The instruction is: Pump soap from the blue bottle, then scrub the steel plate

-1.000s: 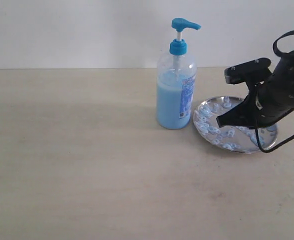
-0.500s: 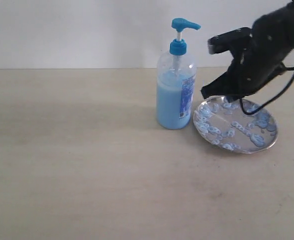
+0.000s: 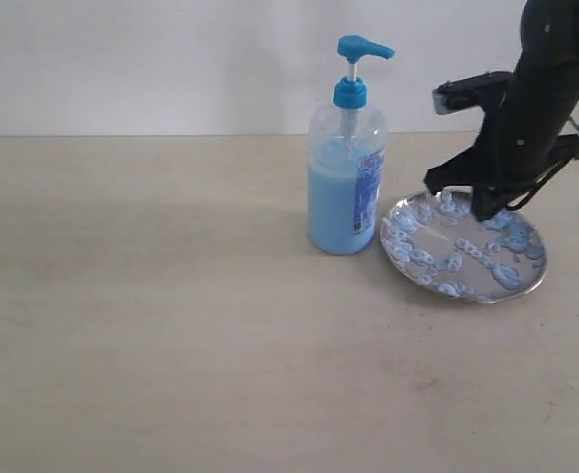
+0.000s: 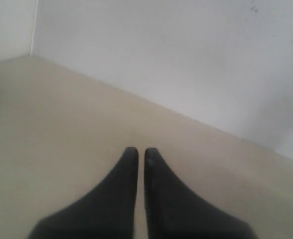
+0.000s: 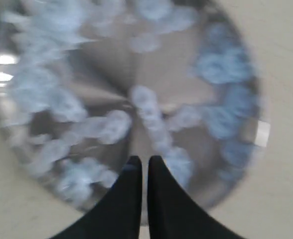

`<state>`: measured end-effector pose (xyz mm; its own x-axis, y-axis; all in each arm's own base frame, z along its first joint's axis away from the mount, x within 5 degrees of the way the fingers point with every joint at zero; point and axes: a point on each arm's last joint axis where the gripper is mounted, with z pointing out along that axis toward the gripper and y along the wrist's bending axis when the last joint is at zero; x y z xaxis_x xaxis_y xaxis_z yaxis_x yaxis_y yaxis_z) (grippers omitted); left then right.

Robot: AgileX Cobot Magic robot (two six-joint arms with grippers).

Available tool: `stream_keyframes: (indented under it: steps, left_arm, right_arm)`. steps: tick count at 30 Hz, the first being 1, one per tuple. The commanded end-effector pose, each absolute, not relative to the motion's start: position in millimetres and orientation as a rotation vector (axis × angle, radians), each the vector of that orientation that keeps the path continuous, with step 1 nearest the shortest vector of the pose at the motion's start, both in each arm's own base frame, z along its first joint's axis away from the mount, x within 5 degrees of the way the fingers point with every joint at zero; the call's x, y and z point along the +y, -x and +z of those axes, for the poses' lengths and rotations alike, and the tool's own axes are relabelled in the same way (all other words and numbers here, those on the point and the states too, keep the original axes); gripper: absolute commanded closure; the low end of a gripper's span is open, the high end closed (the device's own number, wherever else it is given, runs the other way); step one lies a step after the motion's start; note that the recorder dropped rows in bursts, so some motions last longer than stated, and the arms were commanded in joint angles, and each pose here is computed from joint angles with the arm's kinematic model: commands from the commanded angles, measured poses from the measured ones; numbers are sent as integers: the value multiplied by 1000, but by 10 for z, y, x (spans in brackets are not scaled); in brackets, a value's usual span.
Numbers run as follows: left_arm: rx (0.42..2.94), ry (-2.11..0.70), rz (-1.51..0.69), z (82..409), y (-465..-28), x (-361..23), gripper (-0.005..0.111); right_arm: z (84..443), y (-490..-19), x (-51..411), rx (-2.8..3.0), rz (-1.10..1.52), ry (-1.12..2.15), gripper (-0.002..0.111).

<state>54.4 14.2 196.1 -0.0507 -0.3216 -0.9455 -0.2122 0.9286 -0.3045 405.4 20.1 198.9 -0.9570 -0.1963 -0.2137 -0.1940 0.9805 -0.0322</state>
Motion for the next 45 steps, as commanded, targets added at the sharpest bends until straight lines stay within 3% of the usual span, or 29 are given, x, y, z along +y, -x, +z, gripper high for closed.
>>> stream_keyframes:
  steps: [1,5,6,8,10,14,16,18,19,21,23,25,26,29,33,35,37,45]
  left_arm:
    - [1679,592,-262,1870,-536,115,103]
    - [1652,739,-474,1859,-541,55,103]
    - [1649,752,-494,1859,-542,49,103]
    - [1648,755,-498,1859,-542,48,103]
    - [1648,755,-498,1859,-542,48,103]
    - [1647,753,-497,1861,-542,48,103]
    - [1647,753,-497,1861,-542,48,103]
    - [1647,753,-497,1861,-542,48,103]
    - [1647,753,-497,1861,-542,48,103]
    - [1647,753,-497,1861,-542,48,103]
    - [1647,751,-495,1861,-542,48,103]
    - [1647,751,-495,1861,-542,48,103]
    - [1647,751,-495,1861,-542,48,103]
    - [1647,751,-495,1861,-542,48,103]
    - [1647,751,-495,1861,-542,48,103]
    - [1642,749,-497,1866,-543,48,103]
    - [1642,749,-497,1866,-543,48,103]
    - [1642,749,-497,1866,-543,48,103]
  right_arm:
    - [1902,-3816,408,3095,267,716,108]
    - [1919,-3925,-36,3103,-324,333,108]
    - [1942,-4016,-97,3007,-366,201,108]
    - [1975,-4175,-35,2838,-254,98,108]
    - [1987,-4241,185,2758,-67,236,108]
    - [1911,-3928,476,2914,190,921,108]
    - [1871,-3978,321,2947,-63,825,108]
    - [1847,-4181,103,2846,-330,428,108]
    - [1846,-4285,57,2751,-318,167,108]
    - [1833,-4401,140,2631,-160,-30,108]
    - [1753,-4353,328,2701,-103,201,108]
    - [1659,-4146,437,2878,-130,670,108]
    - [1629,-4044,421,2986,-124,716,108]
    - [1689,-3823,295,3141,-96,382,108]
    - [2489,-3395,203,2734,8,311,108]
    - [2980,-3015,128,2452,-5,257,108]
    - [3236,-2569,86,2175,-44,225,108]
    - [2726,-1149,36,1778,-45,117,108]
